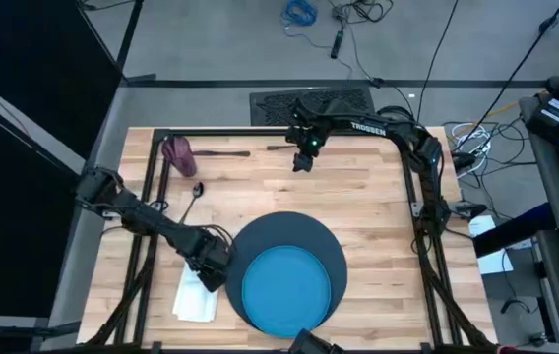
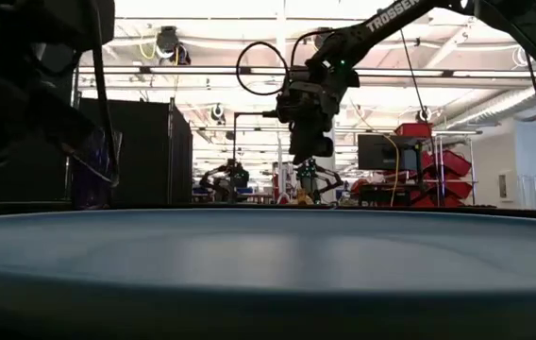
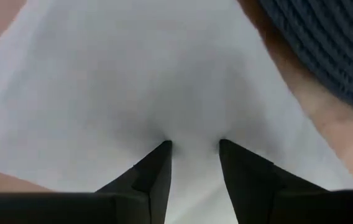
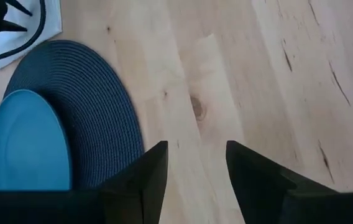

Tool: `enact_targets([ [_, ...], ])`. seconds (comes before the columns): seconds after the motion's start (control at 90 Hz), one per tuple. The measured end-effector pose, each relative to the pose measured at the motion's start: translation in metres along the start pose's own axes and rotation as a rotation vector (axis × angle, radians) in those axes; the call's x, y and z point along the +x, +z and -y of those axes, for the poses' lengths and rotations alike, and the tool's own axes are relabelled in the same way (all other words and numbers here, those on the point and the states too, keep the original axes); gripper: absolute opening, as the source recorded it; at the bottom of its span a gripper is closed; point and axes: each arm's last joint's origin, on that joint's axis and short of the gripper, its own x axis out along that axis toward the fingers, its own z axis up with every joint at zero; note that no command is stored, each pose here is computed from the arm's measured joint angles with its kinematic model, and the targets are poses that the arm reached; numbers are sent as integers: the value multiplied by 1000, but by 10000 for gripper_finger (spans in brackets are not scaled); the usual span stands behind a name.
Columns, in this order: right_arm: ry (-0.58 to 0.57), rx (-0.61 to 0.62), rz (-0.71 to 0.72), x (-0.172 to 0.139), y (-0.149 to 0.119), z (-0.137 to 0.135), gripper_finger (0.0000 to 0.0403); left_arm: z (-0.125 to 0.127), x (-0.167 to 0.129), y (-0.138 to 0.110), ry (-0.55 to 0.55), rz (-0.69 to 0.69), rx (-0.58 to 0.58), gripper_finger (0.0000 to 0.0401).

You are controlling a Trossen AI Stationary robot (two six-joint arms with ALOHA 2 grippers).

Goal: Set table place
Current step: Move the white table napkin to the left side of the table mat, then put the fork on the white table napkin

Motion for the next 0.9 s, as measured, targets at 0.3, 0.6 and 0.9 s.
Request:
enact_targets([
  [0.3,-4,-22,1,0,0,0,148,8,-58,1,235,116,99,123],
  [0.6,-58,-148,-128,-16,-15,-5,148,9,-105,3,430,468,239,123],
  [0.9,-36,-213,-73,-78,-33,-33,148,-29,-163,-6,475,971,129,123],
])
